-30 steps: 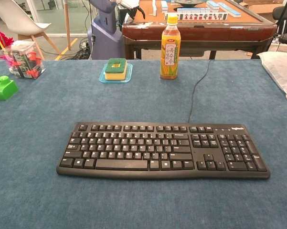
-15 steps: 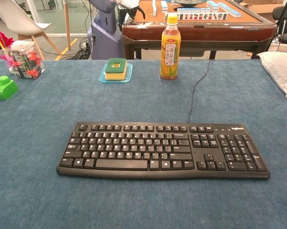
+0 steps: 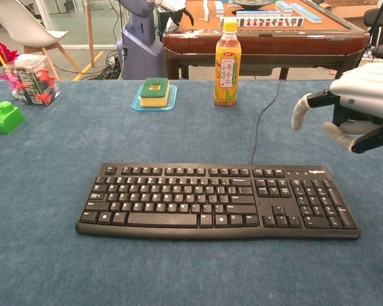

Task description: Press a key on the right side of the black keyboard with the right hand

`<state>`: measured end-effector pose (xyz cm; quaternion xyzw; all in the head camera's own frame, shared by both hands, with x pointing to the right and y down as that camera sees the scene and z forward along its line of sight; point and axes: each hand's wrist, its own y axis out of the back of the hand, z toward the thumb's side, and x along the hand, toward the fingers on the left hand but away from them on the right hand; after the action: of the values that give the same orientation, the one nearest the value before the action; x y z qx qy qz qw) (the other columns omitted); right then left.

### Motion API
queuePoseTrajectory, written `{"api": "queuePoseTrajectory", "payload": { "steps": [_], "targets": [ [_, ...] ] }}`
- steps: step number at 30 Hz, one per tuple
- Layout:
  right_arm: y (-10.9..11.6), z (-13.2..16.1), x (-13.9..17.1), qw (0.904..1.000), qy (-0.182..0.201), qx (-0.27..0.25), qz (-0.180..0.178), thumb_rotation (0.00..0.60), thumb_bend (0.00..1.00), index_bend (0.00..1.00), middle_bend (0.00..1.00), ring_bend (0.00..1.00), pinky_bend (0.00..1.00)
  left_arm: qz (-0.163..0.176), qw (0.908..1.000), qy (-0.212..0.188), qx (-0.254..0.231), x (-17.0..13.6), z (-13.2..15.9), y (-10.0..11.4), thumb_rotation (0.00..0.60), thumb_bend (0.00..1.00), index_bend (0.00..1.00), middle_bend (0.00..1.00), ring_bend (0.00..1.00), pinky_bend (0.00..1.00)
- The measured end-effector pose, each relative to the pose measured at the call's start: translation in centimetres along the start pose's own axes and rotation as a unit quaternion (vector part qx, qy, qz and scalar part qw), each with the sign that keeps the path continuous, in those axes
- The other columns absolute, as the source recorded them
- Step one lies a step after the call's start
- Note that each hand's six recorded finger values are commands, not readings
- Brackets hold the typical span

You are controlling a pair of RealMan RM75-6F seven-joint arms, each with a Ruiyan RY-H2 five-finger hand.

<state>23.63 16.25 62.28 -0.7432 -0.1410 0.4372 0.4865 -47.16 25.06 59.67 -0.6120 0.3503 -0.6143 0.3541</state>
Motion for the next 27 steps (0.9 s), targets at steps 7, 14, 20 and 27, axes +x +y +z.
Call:
{"api": "queuePoseTrajectory", "payload": {
  "steps": [7,14,20,27],
  "targets": [
    [-1.1,1.6,-2.2,0.9994,0.022,0.018,0.021,0.600,0.74,0.36,1.00,1.00,1.00,-0.004,1.0000,0.006,-0.006,0.2,-0.4,-0.2,0.600,0.12,0.35,0.34,0.35,0.55],
    [-2.3,2.5,-3.6,0.9983,0.025,0.028,0.044,0.600,0.74,0.36,1.00,1.00,1.00,-0.009,0.9999,0.010,-0.009,0.2,-0.6,-0.3,0.600,0.12,0.36,0.34,0.35,0.55],
    [-3.2,2.5,-4.4,0.9968,0.017,0.040,0.066,0.600,0.75,0.36,1.00,1.00,1.00,-0.012,0.9998,0.012,-0.009,0.2,-0.7,-0.3,0.600,0.12,0.37,0.34,0.35,0.55],
    [-4.3,2.8,-5.9,0.9952,0.012,0.042,0.087,0.600,0.75,0.36,1.00,1.00,1.00,-0.016,0.9997,0.015,-0.010,0.1,-0.8,-0.3,0.600,0.12,0.39,0.34,0.35,0.55]
  ]
}}
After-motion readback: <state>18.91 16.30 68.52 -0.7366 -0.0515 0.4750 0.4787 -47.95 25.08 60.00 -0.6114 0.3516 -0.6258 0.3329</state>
